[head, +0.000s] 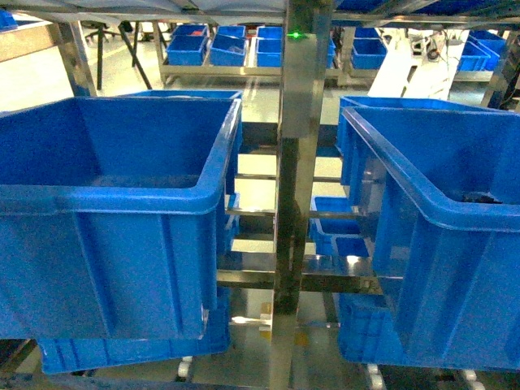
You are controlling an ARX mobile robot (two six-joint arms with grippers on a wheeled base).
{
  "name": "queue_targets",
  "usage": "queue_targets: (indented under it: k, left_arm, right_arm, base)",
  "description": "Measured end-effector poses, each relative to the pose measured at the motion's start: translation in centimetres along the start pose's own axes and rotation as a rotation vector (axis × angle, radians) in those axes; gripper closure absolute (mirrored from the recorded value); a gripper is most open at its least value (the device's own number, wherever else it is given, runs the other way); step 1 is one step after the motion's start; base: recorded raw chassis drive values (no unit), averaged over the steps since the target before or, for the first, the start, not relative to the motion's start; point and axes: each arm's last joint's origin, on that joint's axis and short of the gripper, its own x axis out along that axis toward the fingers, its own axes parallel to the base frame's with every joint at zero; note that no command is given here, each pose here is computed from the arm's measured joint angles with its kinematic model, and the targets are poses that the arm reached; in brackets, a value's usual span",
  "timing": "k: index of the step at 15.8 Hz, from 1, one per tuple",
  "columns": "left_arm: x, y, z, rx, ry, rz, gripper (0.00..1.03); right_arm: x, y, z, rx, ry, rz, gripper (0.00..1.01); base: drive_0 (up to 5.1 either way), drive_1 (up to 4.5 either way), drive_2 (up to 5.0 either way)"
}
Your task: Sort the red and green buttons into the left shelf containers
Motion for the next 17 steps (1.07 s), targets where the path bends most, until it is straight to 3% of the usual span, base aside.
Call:
queue_targets:
  k: [3,5,6,7,9,14,17]
  left_arm:
    - [0.0,0.0,0.0,0.000,0.000,0.000,0.77]
    - [0.0,0.0,0.0,0.000,0.000,0.000,0.77]
    - [0.0,0.0,0.0,0.000,0.000,0.000,0.77]
    - [0.0,0.0,0.0,0.000,0.000,0.000,0.77]
    - [0.0,0.0,0.0,0.000,0.000,0.000,0.77]
    - [0.0,0.0,-0.1,-0.001,0.006,0.001,0.77]
    - [0.6,0.0,1.0,-0.036,-0.007,-0.014,0.77]
  right_arm:
    - [-1.8,0.2,-0.7,0.000,-0.005,0.020,0.03]
    - [-6.7,0.7,-2.7,-0.012,-0.046,0.037,0.03]
    - [-8.6,1.1,-3.9,-0.015,-0.064,0.040,0.03]
    - [-10.7,2.1,-6.9,-0.030,-0.112,0.019,0.03]
    - [-11.4,2.2,-9.8,-0.023,-0.028,-0.015,0.03]
    - [-11.3,2.2,-9.5,-0.025,-0.047,-0.020,0.03]
    - [-11.3,2.2,-9.5,-0.024,-0.046,-0.020,0.03]
  base:
    - [0.0,0.00,0.0]
    - [0.0,0.00,0.0]
    - [0.0,0.00,0.0]
    - [0.0,0.00,0.0]
    - [0.0,0.00,0.0]
    - [0.0,0.00,0.0]
    - [0.0,0.00,0.0]
